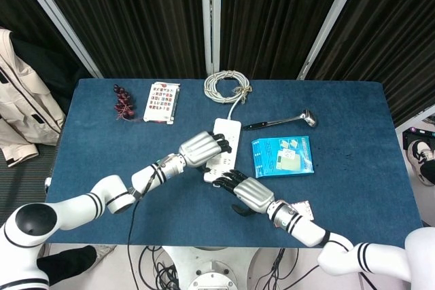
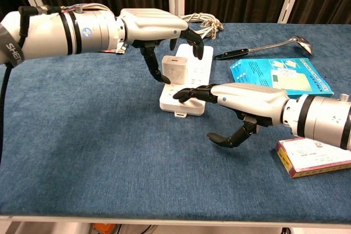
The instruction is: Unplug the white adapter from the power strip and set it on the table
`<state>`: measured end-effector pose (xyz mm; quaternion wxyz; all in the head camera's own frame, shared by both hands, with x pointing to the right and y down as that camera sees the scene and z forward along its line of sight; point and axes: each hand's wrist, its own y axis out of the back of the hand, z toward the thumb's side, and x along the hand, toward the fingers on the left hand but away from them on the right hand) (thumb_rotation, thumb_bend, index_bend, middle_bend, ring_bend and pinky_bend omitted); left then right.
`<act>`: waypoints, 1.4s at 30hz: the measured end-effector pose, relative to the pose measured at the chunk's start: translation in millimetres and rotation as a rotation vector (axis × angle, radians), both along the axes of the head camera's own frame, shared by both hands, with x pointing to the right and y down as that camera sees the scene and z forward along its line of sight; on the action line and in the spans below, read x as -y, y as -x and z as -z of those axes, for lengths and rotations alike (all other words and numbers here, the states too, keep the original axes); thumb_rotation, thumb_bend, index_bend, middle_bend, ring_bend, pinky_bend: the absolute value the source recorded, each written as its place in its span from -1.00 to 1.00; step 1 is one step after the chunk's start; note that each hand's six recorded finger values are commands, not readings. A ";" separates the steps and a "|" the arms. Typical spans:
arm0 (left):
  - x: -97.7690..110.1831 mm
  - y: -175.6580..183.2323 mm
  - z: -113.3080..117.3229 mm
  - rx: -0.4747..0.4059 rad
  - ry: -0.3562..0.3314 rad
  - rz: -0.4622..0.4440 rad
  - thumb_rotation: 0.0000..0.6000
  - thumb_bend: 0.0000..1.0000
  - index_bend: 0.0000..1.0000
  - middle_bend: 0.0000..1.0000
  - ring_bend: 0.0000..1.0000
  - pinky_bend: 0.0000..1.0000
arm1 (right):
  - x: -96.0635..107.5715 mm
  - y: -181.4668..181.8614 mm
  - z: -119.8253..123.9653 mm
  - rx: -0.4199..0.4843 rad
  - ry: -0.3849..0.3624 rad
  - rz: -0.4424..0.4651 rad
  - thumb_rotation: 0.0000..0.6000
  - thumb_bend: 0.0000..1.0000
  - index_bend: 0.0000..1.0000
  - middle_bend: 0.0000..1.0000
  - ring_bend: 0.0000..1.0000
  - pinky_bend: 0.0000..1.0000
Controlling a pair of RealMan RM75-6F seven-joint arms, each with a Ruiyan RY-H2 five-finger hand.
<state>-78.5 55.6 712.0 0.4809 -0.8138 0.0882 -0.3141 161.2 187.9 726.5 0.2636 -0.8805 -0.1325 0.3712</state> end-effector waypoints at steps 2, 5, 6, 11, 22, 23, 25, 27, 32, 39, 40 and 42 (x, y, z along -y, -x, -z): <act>2.0 0.7 -2.6 0.010 -0.019 -0.006 1.00 -0.62 -0.37 -0.45 -0.60 -0.18 | -0.3 0.5 -0.7 0.000 0.002 -0.001 1.00 -0.16 -0.95 -0.81 -1.00 -1.00; 4.6 2.7 -7.5 0.026 -0.048 -0.017 1.00 -0.58 -0.30 -0.39 -0.54 -0.13 | -1.0 1.1 -2.4 -0.004 0.006 0.000 1.00 -0.16 -0.95 -0.81 -1.00 -1.00; 4.9 3.3 -9.0 0.030 -0.056 -0.022 1.00 -0.57 -0.27 -0.37 -0.51 -0.10 | -1.5 1.5 -3.2 -0.006 0.007 0.002 1.00 -0.16 -0.95 -0.81 -1.00 -1.00; 3.8 4.3 -13.9 0.024 -0.072 -0.037 1.00 -0.49 -0.17 -0.28 -0.40 0.05 | -2.6 3.6 -4.9 -0.007 0.011 0.006 1.00 -0.14 -0.95 -0.81 -1.00 -1.00; 2.8 4.6 -25.5 0.019 -0.093 -0.067 1.00 -0.33 -0.07 -0.12 -0.18 0.32 | -3.6 2.9 -9.6 -0.016 0.025 0.000 1.00 -0.13 -0.95 -0.81 -1.00 -1.00; 2.7 4.4 -26.1 0.015 -0.092 -0.067 1.00 -0.30 -0.02 -0.06 -0.11 0.38 | -3.5 2.9 -10.0 -0.017 0.026 0.000 1.00 -0.12 -0.95 -0.81 -1.00 -1.00; 2.9 4.4 -27.5 0.008 -0.092 -0.065 1.00 -0.26 0.05 0.03 -0.01 0.46 | -3.3 3.1 -10.8 -0.019 0.029 0.000 1.00 -0.11 -0.95 -0.81 -1.00 -1.00; 3.5 5.1 -29.3 0.006 -0.092 -0.063 1.00 -0.23 0.11 0.12 0.08 0.52 | -3.3 3.4 -11.5 -0.020 0.031 0.001 1.00 -0.09 -0.95 -0.81 -1.00 -1.00; 4.5 6.0 -32.4 -0.020 -0.069 -0.038 1.00 -0.16 0.22 0.30 0.23 0.63 | -4.1 2.5 -13.3 -0.025 0.038 0.001 1.00 -0.07 -0.95 -0.81 -1.00 -1.00; 8.1 9.8 -35.1 -0.078 -0.007 0.032 1.00 -0.14 0.31 0.41 0.30 0.66 | -5.0 1.3 -15.4 -0.032 0.046 -0.002 1.00 0.02 -0.95 -0.81 -1.00 -1.00; 9.3 11.2 -35.2 -0.085 -0.003 0.042 1.00 -0.14 0.32 0.41 0.30 0.66 | -5.0 1.3 -15.6 -0.032 0.046 -0.002 1.00 0.02 -0.95 -0.81 -1.00 -1.00; 10.8 13.3 -35.6 -0.095 0.004 0.057 1.00 -0.14 0.32 0.43 0.30 0.66 | -4.9 1.3 -15.9 -0.034 0.048 -0.003 1.00 0.02 -0.95 -0.81 -1.00 -1.00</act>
